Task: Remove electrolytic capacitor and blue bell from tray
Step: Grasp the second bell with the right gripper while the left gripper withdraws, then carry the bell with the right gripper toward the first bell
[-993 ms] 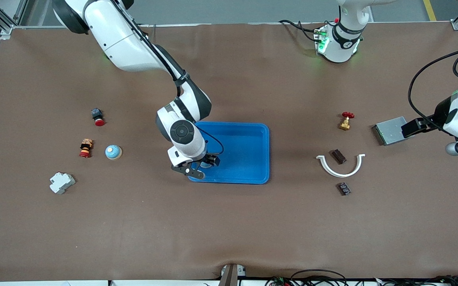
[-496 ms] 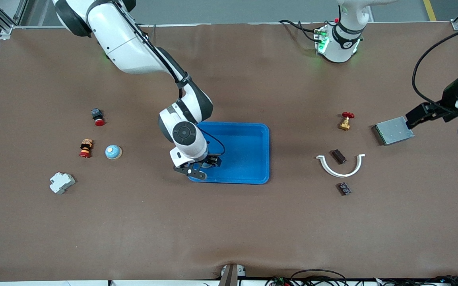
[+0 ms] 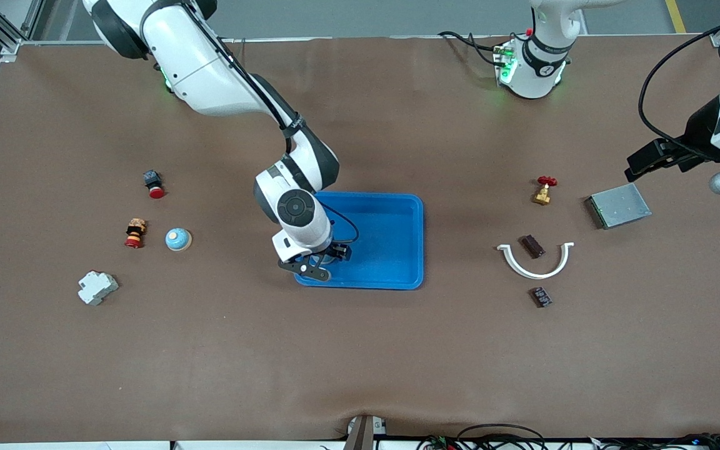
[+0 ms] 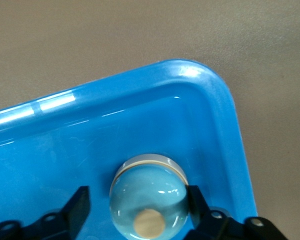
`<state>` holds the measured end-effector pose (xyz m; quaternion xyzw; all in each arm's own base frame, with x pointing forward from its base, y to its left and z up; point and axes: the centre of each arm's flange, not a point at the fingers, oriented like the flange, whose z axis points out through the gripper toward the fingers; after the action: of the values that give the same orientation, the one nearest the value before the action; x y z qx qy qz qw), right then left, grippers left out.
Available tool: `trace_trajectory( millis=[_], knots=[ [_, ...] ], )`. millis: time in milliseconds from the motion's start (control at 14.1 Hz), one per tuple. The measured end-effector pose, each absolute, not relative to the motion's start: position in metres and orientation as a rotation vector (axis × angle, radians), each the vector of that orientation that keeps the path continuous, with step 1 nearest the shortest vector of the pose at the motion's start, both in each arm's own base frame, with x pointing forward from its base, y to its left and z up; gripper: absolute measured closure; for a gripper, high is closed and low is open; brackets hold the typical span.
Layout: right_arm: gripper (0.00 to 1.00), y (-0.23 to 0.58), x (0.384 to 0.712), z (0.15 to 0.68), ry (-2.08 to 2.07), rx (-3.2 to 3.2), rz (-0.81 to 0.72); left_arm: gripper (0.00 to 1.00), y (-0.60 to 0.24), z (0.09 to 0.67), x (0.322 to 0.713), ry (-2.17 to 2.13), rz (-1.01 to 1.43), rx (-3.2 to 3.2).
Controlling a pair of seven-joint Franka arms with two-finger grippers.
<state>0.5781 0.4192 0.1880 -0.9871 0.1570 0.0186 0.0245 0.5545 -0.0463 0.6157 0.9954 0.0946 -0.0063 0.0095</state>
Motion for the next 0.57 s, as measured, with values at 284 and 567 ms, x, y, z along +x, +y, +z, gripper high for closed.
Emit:
trace_trajectory(
  millis=[284, 567],
  knots=[
    [0.35, 0.420, 0.581, 0.192, 0.486, -3.051, 0.051, 0.00, -0.048, 0.609, 0.535, 0.278, 0.008, 3.116],
    [0.35, 0.420, 0.581, 0.192, 0.472, -3.053, 0.051, 0.00, -0.048, 0.611, 0.532, 0.124, 0.034, 3.127]
  ],
)
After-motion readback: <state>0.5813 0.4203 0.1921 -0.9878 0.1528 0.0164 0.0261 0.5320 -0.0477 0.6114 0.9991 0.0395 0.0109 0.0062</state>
